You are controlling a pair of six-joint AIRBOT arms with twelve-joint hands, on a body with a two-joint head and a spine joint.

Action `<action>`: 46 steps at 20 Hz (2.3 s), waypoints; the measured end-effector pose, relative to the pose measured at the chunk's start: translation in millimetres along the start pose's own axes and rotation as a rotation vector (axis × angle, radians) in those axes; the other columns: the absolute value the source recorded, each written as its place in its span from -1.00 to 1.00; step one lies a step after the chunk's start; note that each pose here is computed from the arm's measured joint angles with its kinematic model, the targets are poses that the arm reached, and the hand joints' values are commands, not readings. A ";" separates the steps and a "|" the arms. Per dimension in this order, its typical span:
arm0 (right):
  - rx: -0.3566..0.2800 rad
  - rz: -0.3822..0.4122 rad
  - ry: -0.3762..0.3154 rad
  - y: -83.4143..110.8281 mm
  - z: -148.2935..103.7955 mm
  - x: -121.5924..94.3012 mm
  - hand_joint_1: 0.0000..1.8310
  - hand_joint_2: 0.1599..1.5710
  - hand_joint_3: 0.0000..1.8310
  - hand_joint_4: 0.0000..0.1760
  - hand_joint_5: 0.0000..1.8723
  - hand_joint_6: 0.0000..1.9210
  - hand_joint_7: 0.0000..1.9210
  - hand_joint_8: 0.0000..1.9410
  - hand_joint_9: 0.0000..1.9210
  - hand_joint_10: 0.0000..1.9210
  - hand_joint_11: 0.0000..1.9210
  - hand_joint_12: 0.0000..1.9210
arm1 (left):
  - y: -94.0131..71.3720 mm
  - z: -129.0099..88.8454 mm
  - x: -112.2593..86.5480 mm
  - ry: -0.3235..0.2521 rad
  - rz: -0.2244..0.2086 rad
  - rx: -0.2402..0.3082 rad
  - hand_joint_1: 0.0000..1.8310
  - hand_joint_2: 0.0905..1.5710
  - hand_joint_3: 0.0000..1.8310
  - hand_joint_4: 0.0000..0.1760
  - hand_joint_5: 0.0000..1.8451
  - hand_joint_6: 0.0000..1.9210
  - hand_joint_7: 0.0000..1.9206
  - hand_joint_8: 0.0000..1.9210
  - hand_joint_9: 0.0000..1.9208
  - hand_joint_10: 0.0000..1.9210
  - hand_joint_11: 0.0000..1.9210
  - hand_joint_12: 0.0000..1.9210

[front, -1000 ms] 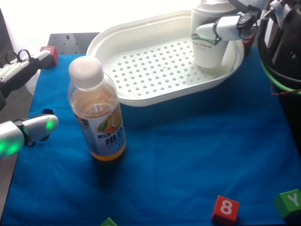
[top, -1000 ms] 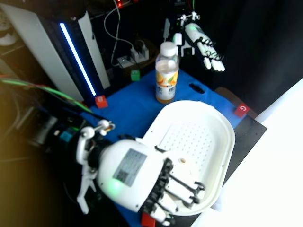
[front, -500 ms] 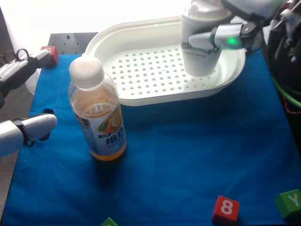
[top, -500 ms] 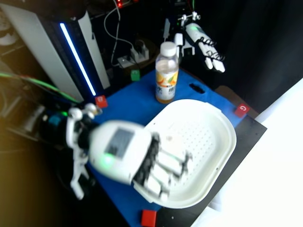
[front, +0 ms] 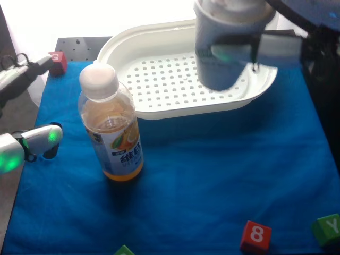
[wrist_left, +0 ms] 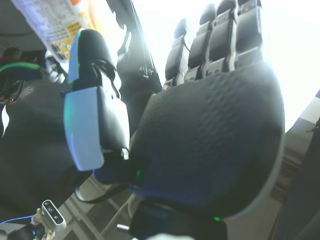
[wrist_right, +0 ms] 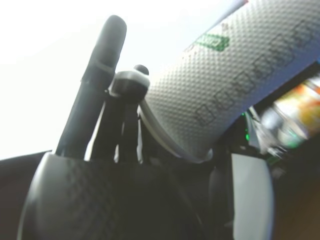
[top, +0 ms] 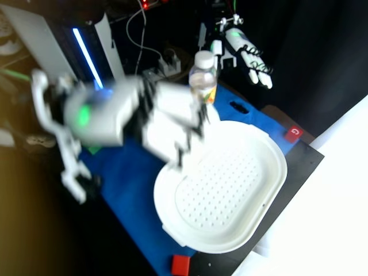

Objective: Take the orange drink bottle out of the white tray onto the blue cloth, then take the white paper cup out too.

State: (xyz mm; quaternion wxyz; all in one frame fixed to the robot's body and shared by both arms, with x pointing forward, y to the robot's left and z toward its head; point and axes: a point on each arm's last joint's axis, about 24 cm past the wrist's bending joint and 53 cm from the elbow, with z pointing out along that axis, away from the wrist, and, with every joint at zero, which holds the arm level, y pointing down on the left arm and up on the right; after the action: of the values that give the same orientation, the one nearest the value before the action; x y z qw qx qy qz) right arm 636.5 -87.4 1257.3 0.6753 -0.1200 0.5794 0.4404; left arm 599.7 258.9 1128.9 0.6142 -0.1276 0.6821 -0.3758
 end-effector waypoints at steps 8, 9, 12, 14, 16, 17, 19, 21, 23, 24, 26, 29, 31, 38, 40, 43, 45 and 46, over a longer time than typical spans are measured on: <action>0.029 0.085 0.210 -10.5 -45.2 63.2 0.09 0.55 -0.97 -1.00 -0.25 0.52 -0.13 1.00 0.10 1.00 0.21 1.00 | 2.5 -1.9 1.8 -0.002 -0.008 -0.010 -0.44 0.55 -1.00 -0.04 -0.94 -1.00 -1.00 -1.00 -1.00 -1.00 -1.00 -0.78; 0.049 0.095 0.222 -16.8 -48.3 67.9 0.04 0.58 -0.97 -1.00 -0.30 0.57 -0.30 1.00 -0.01 1.00 0.15 1.00 | 2.9 -1.8 0.9 -0.006 -0.009 -0.012 -0.44 0.55 -1.00 -0.08 -0.93 -0.99 -1.00 -1.00 -1.00 -1.00 -1.00 -0.77; 0.075 0.107 0.278 -22.3 -56.4 89.1 -0.08 0.44 -1.00 -1.00 -0.84 0.47 -0.68 0.49 -0.62 0.73 -0.63 1.00 | 2.1 -1.9 1.6 -0.004 -0.008 -0.009 -0.50 0.53 -1.00 -0.09 -0.94 -1.00 -1.00 -1.00 -1.00 -1.00 -1.00 -0.72; 0.076 0.120 0.312 -18.7 -60.9 101.2 -0.02 0.36 -1.00 -1.00 -0.98 0.17 -0.82 -0.08 -0.87 0.20 -0.99 0.82 | 1.8 -1.9 1.2 -0.005 -0.008 -0.007 -0.52 0.51 -1.00 -0.01 -0.94 -1.00 -1.00 -1.00 -1.00 -1.00 -1.00 -0.79; 0.073 0.126 0.313 -16.5 -62.5 102.8 -0.07 0.38 -1.00 -1.00 -1.00 -0.06 -0.85 -0.40 -0.97 0.05 -1.00 0.75 | 2.6 -2.5 -0.8 -0.014 -0.009 -0.010 -0.54 0.50 -1.00 0.00 -0.93 -1.00 -1.00 -1.00 -1.00 -1.00 -1.00 -0.69; 0.083 0.133 0.315 -17.5 -64.7 102.5 -0.07 0.38 -1.00 -1.00 -0.99 -0.15 -0.84 -0.53 -1.00 -0.01 -1.00 0.68 | 2.7 -2.5 -2.1 -0.019 -0.010 -0.010 -0.54 0.50 -1.00 -0.02 -0.93 -1.00 -1.00 -1.00 -1.00 -1.00 -1.00 -0.66; 0.095 0.119 0.319 -20.1 -68.9 95.7 -0.14 0.39 -1.00 -0.92 -1.00 -0.48 -0.94 -0.73 -1.00 -0.39 -1.00 0.63 | 3.7 -3.4 -2.1 -0.018 -0.008 -0.013 -0.50 0.52 -1.00 -0.01 -0.94 -1.00 -1.00 -1.00 -1.00 -1.00 -1.00 -0.70; 0.102 0.116 0.315 -21.5 -70.6 91.0 -0.19 0.39 -1.00 -0.87 -1.00 -0.69 -0.98 -0.82 -1.00 -0.60 -1.00 0.59 | 4.1 -4.1 -1.9 -0.017 -0.006 -0.013 -0.48 0.52 -1.00 -0.04 -0.95 -1.00 -1.00 -1.00 -1.00 -1.00 -1.00 -0.70; 0.105 0.110 0.310 -21.3 -72.8 84.5 -0.20 0.36 -1.00 -0.84 -1.00 -0.84 -0.96 -0.89 -1.00 -0.51 -1.00 0.74 | 4.9 -4.4 -2.1 -0.018 -0.006 -0.015 -0.42 0.52 -1.00 -0.07 -0.95 -1.00 -1.00 -1.00 -1.00 -1.00 -1.00 -0.76; 0.101 0.119 0.303 -20.7 -73.4 80.5 -0.22 0.37 -1.00 -0.57 -1.00 -0.95 -0.98 -0.93 -1.00 -0.61 -1.00 0.63 | 5.1 -4.4 -2.8 -0.021 -0.007 -0.016 -0.42 0.52 -1.00 -0.13 -0.95 -1.00 -1.00 -1.00 -1.00 -1.00 -1.00 -0.77; 0.099 0.172 0.275 -21.5 -73.0 69.9 -0.37 0.38 -1.00 -0.23 -1.00 -1.00 -0.98 -0.99 -1.00 -0.80 -1.00 0.27 | 5.5 -4.6 -3.4 -0.023 -0.007 -0.017 -0.44 0.51 -1.00 -0.14 -0.95 -1.00 -1.00 -1.00 -1.00 -1.00 -1.00 -0.77; 0.082 0.191 0.251 -18.5 -71.9 62.1 -0.43 0.34 -1.00 0.11 -1.00 -1.00 -0.99 -1.00 -1.00 -0.78 -1.00 0.20 | 5.8 -7.4 -2.3 -0.023 -0.009 -0.019 -0.41 0.52 -1.00 -0.29 -0.94 -1.00 -1.00 -1.00 -1.00 -1.00 -1.00 -0.78; 0.068 0.220 0.252 -14.9 -72.4 60.6 -0.40 0.33 -1.00 0.06 -1.00 -1.00 -1.00 -1.00 -1.00 -0.83 -1.00 0.21 | 5.8 -7.5 -2.9 -0.025 -0.009 -0.019 -0.43 0.52 -1.00 -0.17 -0.95 -1.00 -1.00 -1.00 -1.00 -1.00 -1.00 -0.74; 0.001 0.342 0.148 -7.4 -81.4 19.1 -0.37 0.24 -1.00 -0.45 -1.00 -1.00 -1.00 -1.00 -1.00 -1.00 -1.00 0.20 | 2.5 -9.3 -4.2 -0.037 -0.016 -0.009 -0.41 0.53 -1.00 0.09 -0.95 -1.00 -1.00 -1.00 -1.00 -1.00 -1.00 -0.82; -0.030 0.343 0.108 -1.4 -81.6 6.0 -0.33 0.26 -1.00 -0.29 -1.00 -1.00 -1.00 -1.00 -0.96 -0.98 -1.00 0.20 | 0.8 -12.3 -5.4 -0.045 -0.016 -0.004 -0.44 0.50 -1.00 0.21 -0.97 -1.00 -1.00 -1.00 -1.00 -1.00 -1.00 -0.97; -0.035 0.352 0.025 -4.1 -84.1 -15.4 -0.35 0.28 -1.00 -0.20 -1.00 -1.00 -0.98 -0.99 -0.88 -0.95 -1.00 0.11 | -7.5 -14.2 -15.3 -0.071 -0.004 0.027 -0.39 0.50 -1.00 0.07 -0.98 -1.00 -1.00 -1.00 -1.00 -1.00 -1.00 -1.00; 0.000 0.315 -0.025 -15.0 -86.9 -27.6 -0.34 0.36 -0.98 -0.51 -1.00 -1.00 -0.98 -1.00 -0.87 -0.94 -1.00 0.17 | -13.7 -15.1 -26.3 -0.108 0.001 0.051 -0.34 0.49 -1.00 0.04 -0.97 -1.00 -1.00 -1.00 -1.00 -1.00 -1.00 -1.00; 0.018 0.291 -0.052 -20.2 -87.5 -34.1 -0.29 0.41 -0.98 -0.93 -1.00 -1.00 -1.00 -1.00 -0.90 -0.95 -1.00 -0.02 | -15.8 -15.4 -29.7 -0.117 0.005 0.059 -0.35 0.50 -1.00 0.21 -1.00 -1.00 -1.00 -1.00 -1.00 -1.00 -1.00 -1.00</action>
State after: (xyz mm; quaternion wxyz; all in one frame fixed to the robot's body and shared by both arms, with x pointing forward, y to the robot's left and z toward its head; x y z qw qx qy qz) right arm 594.1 -173.5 1254.4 0.6202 -0.0173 0.5767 0.5314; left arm 587.2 272.4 1160.9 0.6573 -0.1296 0.6341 -0.3860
